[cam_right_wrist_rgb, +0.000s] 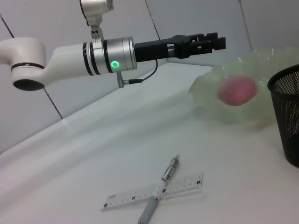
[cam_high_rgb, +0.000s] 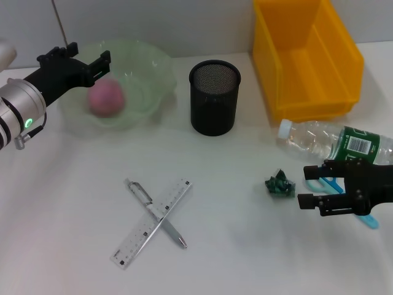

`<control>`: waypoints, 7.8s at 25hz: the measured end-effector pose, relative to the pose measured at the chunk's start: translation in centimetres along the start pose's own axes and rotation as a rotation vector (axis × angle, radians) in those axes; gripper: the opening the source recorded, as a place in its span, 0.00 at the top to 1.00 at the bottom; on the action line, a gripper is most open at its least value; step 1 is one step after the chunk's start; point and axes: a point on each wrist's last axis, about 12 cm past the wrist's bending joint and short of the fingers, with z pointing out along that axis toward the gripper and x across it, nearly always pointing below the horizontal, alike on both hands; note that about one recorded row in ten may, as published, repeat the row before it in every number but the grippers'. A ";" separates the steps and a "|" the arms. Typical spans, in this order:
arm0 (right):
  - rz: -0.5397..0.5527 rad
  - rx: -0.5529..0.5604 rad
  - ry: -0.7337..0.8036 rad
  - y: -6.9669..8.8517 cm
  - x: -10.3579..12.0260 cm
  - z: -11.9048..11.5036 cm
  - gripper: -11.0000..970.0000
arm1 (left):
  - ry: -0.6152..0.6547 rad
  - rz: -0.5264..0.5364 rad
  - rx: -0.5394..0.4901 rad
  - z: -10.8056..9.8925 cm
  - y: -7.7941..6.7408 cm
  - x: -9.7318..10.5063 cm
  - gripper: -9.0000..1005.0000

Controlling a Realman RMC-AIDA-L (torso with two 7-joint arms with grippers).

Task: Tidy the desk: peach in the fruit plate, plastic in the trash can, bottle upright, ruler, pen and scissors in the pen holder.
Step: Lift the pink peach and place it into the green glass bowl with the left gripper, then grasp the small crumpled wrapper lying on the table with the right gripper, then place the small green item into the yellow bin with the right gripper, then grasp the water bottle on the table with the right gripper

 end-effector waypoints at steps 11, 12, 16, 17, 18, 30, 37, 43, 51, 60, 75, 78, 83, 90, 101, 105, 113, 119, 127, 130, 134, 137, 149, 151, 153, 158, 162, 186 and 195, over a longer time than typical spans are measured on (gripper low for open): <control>0.001 0.002 -0.002 0.0 0.0 0.0 0.19 | -0.043 -0.088 0.097 -0.6 -0.4 -0.8 0.17; 0.001 0.001 -0.002 0.0 0.0 0.0 0.19 | -0.056 -0.113 0.142 -1.1 -0.5 -1.0 0.17; 0.000 0.000 -0.004 0.0 -0.1 0.1 0.19 | -0.075 -0.154 0.361 -4.1 -0.5 -2.0 0.17; -0.001 0.000 -0.005 0.0 -0.1 0.1 0.19 | -0.075 -0.154 0.361 -4.1 -0.5 -2.0 0.17; -0.002 0.000 -0.006 0.0 -0.2 0.1 0.19 | -0.070 -0.157 0.391 -4.6 -0.5 -2.1 0.17; -0.017 -0.010 -0.001 -0.2 -0.9 0.3 0.19 | 0.237 0.008 0.837 -9.1 -3.1 0.5 0.17; -0.019 -0.012 0.032 -0.9 -4.4 0.5 0.19 | 0.252 0.032 0.818 -9.4 -3.3 1.5 0.17; -0.039 0.021 0.254 -0.5 -12.4 2.0 0.19 | 0.208 0.027 0.798 -9.6 -3.0 1.4 0.17; -0.128 0.159 0.600 0.4 -18.2 6.1 0.19 | 0.206 0.024 0.786 -9.6 -3.1 1.5 0.17; -0.242 0.198 0.806 0.7 -17.2 10.4 0.19 | 0.201 0.018 0.771 -9.5 -3.0 1.6 0.17; -0.256 0.169 0.888 -0.2 -13.3 13.5 0.19 | 0.200 0.009 0.754 -9.3 -3.0 1.7 0.17; -0.257 0.174 0.890 -0.4 -13.0 13.7 0.19 | 0.199 0.009 0.753 -9.3 -3.0 1.7 0.17; -0.263 0.184 0.890 -0.7 -12.6 14.0 0.19 | 0.197 0.005 0.753 -9.3 -3.1 1.8 0.17; -0.264 0.173 0.899 -0.6 -12.1 14.3 0.19 | 0.195 0.002 0.754 -9.2 -3.2 1.8 0.17; -0.281 0.162 0.920 -0.3 -11.7 14.6 0.29 | 0.193 0.000 0.749 -9.2 -3.1 1.8 0.17; -0.294 0.175 0.901 -0.4 -12.0 14.4 0.35 | 0.189 -0.002 0.743 -9.2 -3.0 1.8 0.17; -0.316 0.185 0.821 0.2 -13.8 13.4 0.55 | 0.189 -0.002 0.740 -9.2 -3.0 1.8 0.18; -0.302 0.178 0.748 0.8 -15.7 12.2 0.59 | 0.190 -0.001 0.733 -9.2 -2.9 1.8 0.18; -0.293 0.222 0.630 1.1 -18.3 10.7 0.66 | 0.190 0.001 0.732 -9.2 -2.9 1.7 0.18; -0.268 0.292 0.536 0.6 -19.8 9.4 0.67 | 0.190 0.001 0.732 -9.2 -2.9 1.7 0.18; -0.217 0.430 0.387 -0.6 -21.7 7.3 0.69 | 0.190 0.000 0.731 -9.2 -2.9 1.8 0.18; -0.155 0.550 0.283 -2.1 -22.4 5.6 0.71 | 0.190 -0.001 0.732 -9.2 -3.0 1.8 0.18; -0.027 0.735 0.273 -8.0 -20.3 6.9 0.80 | 0.189 -0.004 0.734 -9.1 -3.1 1.8 0.18; -0.017 0.732 0.281 -8.3 -19.9 7.5 0.73 | 0.188 -0.004 0.735 -9.1 -3.1 1.8 0.18; -0.018 0.730 0.285 -8.4 -19.8 7.9 0.66 | 0.188 -0.004 0.736 -9.1 -3.1 1.8 0.18; -0.019 0.728 0.288 -8.4 -19.6 8.0 0.52 | 0.188 -0.004 0.736 -9.1 -3.1 1.8 0.18; -0.013 0.729 0.285 -8.5 -19.5 7.9 0.43 | 0.188 -0.004 0.736 -9.1 -3.1 1.8 0.18; -0.146 0.468 0.694 -0.7 -20.6 1.5 0.22 | 0.194 -0.016 0.730 -9.6 -2.9 2.1 0.18; -0.169 0.433 0.849 -1.5 -18.8 2.3 0.21 | 0.179 -0.032 0.711 -9.6 -2.6 1.8 0.18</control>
